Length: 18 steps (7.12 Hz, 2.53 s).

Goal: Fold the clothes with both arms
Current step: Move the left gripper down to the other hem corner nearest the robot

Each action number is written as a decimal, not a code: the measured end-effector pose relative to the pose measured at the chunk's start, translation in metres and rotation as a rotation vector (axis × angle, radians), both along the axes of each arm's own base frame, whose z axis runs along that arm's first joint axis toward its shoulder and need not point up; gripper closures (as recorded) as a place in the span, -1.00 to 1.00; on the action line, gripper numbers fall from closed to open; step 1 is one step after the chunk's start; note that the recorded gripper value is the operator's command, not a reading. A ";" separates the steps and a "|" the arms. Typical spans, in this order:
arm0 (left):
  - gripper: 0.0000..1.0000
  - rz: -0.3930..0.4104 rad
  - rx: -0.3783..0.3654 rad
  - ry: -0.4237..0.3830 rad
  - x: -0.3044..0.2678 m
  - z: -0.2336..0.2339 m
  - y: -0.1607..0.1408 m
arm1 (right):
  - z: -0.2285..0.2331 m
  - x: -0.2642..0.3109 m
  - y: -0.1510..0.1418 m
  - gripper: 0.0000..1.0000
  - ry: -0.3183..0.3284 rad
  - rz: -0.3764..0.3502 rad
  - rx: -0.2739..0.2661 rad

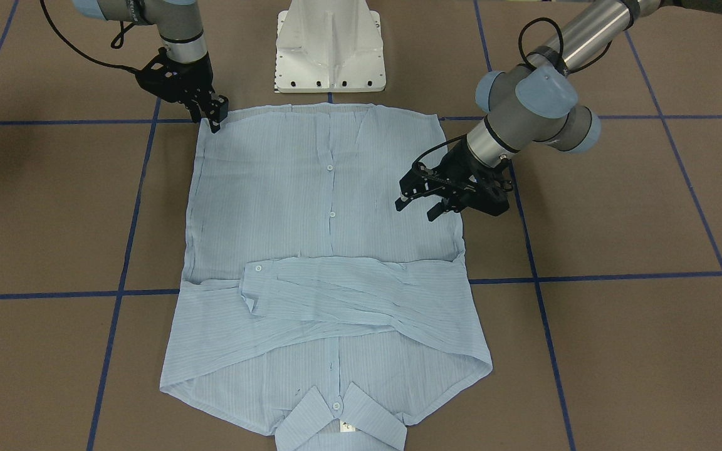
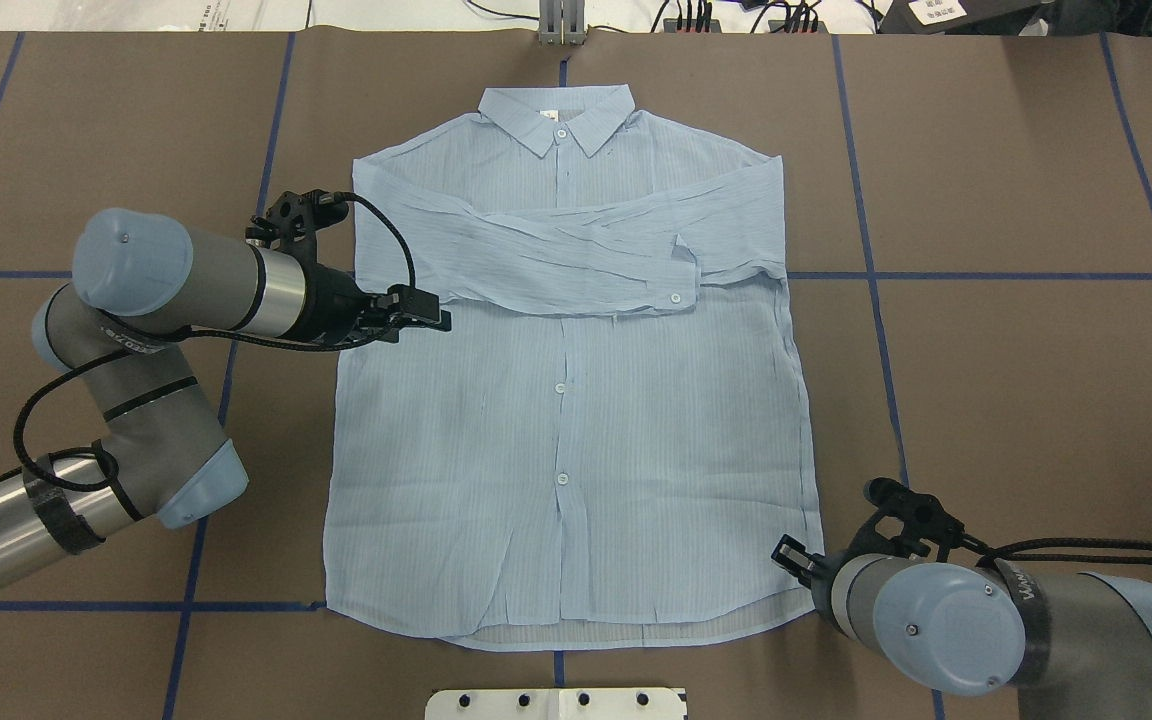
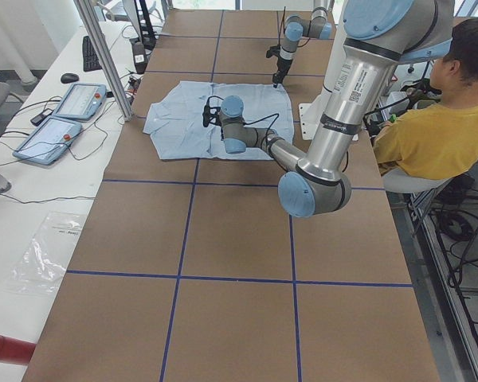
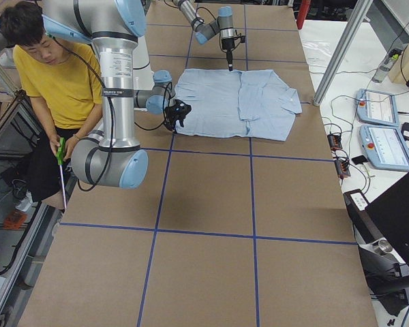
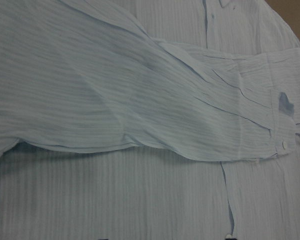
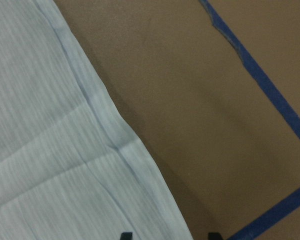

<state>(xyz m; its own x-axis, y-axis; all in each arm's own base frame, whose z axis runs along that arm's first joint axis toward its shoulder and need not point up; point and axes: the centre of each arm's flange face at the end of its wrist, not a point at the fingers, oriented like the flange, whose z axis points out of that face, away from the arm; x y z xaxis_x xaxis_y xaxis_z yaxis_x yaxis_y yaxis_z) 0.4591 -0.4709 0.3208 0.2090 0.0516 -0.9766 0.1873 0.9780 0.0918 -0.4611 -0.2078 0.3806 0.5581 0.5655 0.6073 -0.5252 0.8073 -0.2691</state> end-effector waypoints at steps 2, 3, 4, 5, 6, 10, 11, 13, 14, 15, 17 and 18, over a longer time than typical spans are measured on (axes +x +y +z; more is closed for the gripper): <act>-0.66 -0.001 -0.004 0.002 0.000 -0.001 0.000 | 0.002 0.001 0.000 0.29 0.005 0.001 0.000; -0.66 -0.002 -0.009 0.004 -0.001 -0.001 0.000 | 0.003 0.001 0.000 0.92 0.007 0.001 -0.001; -0.66 -0.003 -0.011 0.006 -0.001 -0.002 0.000 | 0.004 0.001 0.001 1.00 0.008 0.000 -0.002; -0.66 -0.004 -0.013 0.009 -0.003 -0.004 0.000 | 0.004 0.001 0.002 1.00 0.010 -0.003 -0.002; -0.66 -0.006 -0.017 0.012 -0.007 -0.005 0.001 | 0.005 0.000 0.004 1.00 0.011 -0.008 -0.001; -0.67 -0.046 -0.121 -0.119 -0.088 0.041 0.065 | -0.001 0.001 0.005 1.00 0.007 -0.014 0.001; -0.67 -0.071 -0.176 -0.175 -0.098 0.053 0.089 | -0.004 0.004 0.003 1.00 0.003 -0.009 0.002; -0.64 -0.122 -0.299 -0.237 -0.078 0.062 0.144 | -0.009 0.008 0.001 1.00 -0.006 -0.004 0.003; -0.60 -0.136 -0.333 -0.270 -0.057 0.058 0.162 | -0.011 0.009 0.001 1.00 -0.009 -0.003 0.004; -0.54 -0.136 -0.356 -0.305 -0.034 0.044 0.172 | -0.012 0.009 0.001 1.00 -0.012 -0.001 0.004; -0.41 -0.118 -0.400 -0.373 0.007 0.008 0.187 | -0.013 0.010 0.000 1.00 -0.015 0.000 0.004; -0.41 -0.102 -0.423 -0.403 0.019 0.006 0.202 | -0.014 0.010 0.000 1.00 -0.016 0.001 0.004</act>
<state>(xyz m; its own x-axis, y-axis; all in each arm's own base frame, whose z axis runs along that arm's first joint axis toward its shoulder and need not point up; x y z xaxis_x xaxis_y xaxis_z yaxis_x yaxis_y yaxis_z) 0.4785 -0.2689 0.3269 0.5508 -0.3645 -0.7509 0.3134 0.9241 -0.2187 -0.4515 -0.2075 0.3666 0.5480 0.5634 0.6183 -0.5213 0.8081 -0.2743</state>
